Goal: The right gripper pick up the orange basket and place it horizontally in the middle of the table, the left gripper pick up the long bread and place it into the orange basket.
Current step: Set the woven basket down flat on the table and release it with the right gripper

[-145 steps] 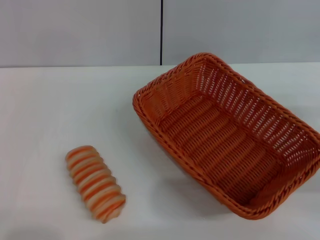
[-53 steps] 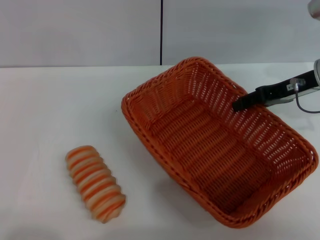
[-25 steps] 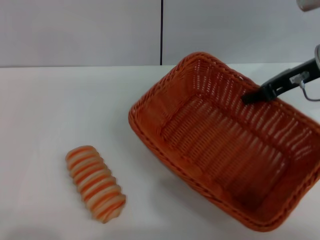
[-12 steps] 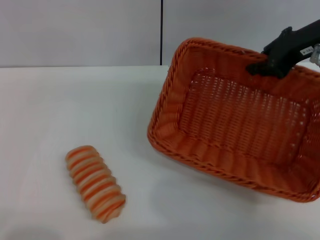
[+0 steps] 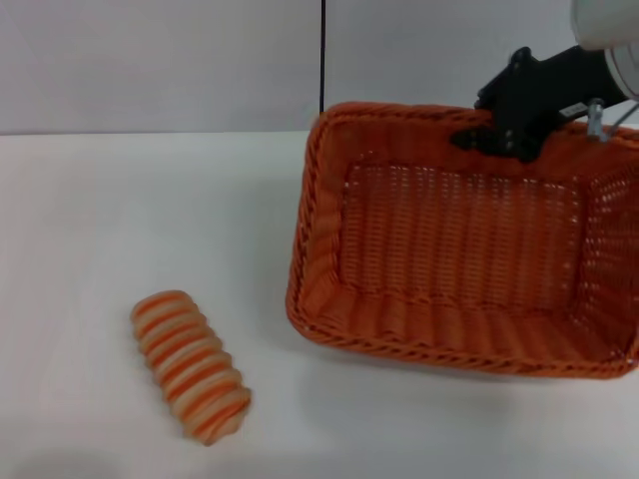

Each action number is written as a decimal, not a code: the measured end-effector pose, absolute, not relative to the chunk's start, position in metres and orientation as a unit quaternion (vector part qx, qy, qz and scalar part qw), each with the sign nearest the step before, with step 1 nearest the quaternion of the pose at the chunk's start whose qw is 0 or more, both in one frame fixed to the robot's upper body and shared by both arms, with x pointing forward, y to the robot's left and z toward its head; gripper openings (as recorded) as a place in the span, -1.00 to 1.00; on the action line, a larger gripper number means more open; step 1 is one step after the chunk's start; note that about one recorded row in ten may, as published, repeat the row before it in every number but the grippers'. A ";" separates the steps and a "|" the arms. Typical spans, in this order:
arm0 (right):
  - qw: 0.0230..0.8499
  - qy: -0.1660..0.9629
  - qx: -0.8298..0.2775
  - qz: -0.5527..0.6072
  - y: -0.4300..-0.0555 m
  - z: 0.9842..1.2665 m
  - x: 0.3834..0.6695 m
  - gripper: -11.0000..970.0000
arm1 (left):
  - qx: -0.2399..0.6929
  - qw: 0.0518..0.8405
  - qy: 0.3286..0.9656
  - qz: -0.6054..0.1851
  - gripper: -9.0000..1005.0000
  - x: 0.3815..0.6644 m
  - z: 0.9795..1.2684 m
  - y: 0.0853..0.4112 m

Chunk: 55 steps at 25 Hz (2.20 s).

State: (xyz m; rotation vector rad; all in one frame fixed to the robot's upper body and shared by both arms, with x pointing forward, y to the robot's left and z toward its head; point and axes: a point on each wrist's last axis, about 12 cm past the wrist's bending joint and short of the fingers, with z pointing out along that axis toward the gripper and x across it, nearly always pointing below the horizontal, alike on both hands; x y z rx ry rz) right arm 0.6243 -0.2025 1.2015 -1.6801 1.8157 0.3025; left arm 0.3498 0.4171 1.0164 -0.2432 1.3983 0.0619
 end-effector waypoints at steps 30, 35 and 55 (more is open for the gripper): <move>0.285 0.614 -0.730 0.088 -0.153 1.144 0.620 -0.68 | -0.119 0.762 0.635 0.038 0.65 0.320 1.016 0.415; 0.277 0.599 -0.747 0.078 -0.146 1.140 0.614 -0.68 | -0.121 0.763 0.634 0.035 0.65 0.322 1.015 0.413; 0.309 0.561 -0.767 0.026 -0.124 1.144 0.603 -0.44 | -0.124 0.763 0.633 0.035 0.65 0.327 1.015 0.414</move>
